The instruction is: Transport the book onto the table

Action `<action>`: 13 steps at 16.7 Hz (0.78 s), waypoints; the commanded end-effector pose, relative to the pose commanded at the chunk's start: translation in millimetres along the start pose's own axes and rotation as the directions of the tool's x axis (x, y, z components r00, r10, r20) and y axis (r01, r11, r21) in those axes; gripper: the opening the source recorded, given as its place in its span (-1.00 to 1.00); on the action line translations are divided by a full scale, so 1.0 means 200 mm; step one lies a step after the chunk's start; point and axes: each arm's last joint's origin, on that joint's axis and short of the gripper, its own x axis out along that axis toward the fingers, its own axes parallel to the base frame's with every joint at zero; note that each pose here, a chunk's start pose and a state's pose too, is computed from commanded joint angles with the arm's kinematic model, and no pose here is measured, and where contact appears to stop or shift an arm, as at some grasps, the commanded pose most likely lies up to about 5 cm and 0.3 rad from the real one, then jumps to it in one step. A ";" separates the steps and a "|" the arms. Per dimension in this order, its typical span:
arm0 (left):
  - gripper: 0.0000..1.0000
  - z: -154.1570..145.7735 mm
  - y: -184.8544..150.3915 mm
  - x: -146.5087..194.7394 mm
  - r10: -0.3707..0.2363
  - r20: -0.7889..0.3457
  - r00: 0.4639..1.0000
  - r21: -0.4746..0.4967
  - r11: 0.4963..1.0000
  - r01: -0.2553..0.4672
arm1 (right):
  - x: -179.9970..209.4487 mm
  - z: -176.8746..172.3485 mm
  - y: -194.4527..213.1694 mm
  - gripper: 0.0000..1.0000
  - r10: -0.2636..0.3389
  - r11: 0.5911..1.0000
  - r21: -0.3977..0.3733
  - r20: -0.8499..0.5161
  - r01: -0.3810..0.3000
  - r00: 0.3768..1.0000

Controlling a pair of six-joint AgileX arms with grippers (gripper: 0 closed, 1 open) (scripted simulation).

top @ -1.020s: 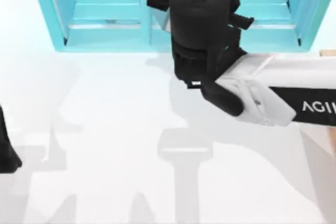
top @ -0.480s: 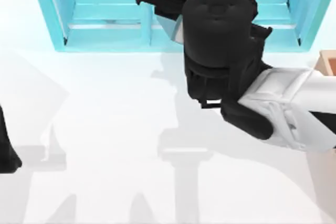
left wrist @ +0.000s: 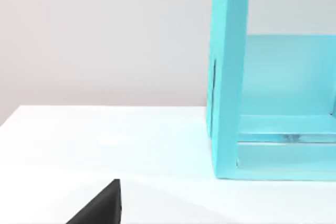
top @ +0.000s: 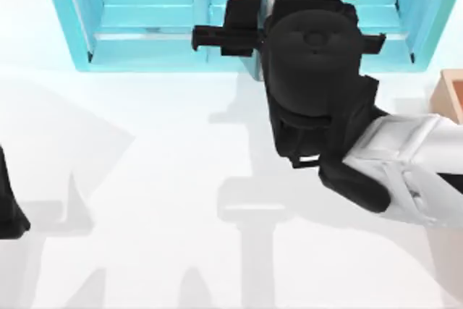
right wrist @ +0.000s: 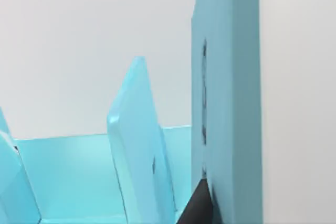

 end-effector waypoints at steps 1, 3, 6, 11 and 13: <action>1.00 0.00 0.00 0.00 0.000 0.000 1.000 0.000 1.000 0.000 | -0.01 -0.02 -0.02 -1.00 0.014 0.997 -0.072 -0.007 -0.014 1.000; 1.00 0.00 0.00 0.00 0.000 0.000 1.000 0.000 1.000 0.000 | -0.02 -0.08 -0.07 -1.00 0.042 0.971 -0.233 -0.027 -0.047 0.999; 1.00 0.00 0.00 0.00 0.000 0.000 1.000 0.000 1.000 0.000 | -0.06 -0.18 -0.16 -1.00 0.085 0.867 -0.487 -0.066 -0.106 0.994; 1.00 0.00 0.00 0.00 0.000 0.000 1.000 0.000 1.000 0.000 | -0.14 -0.35 -0.33 -1.00 0.153 0.527 -0.824 -0.146 -0.206 0.977; 1.00 0.00 0.00 0.00 0.000 0.000 1.000 0.000 1.000 0.000 | -0.18 -0.41 -0.39 -1.00 0.177 0.363 -0.902 -0.178 -0.233 0.968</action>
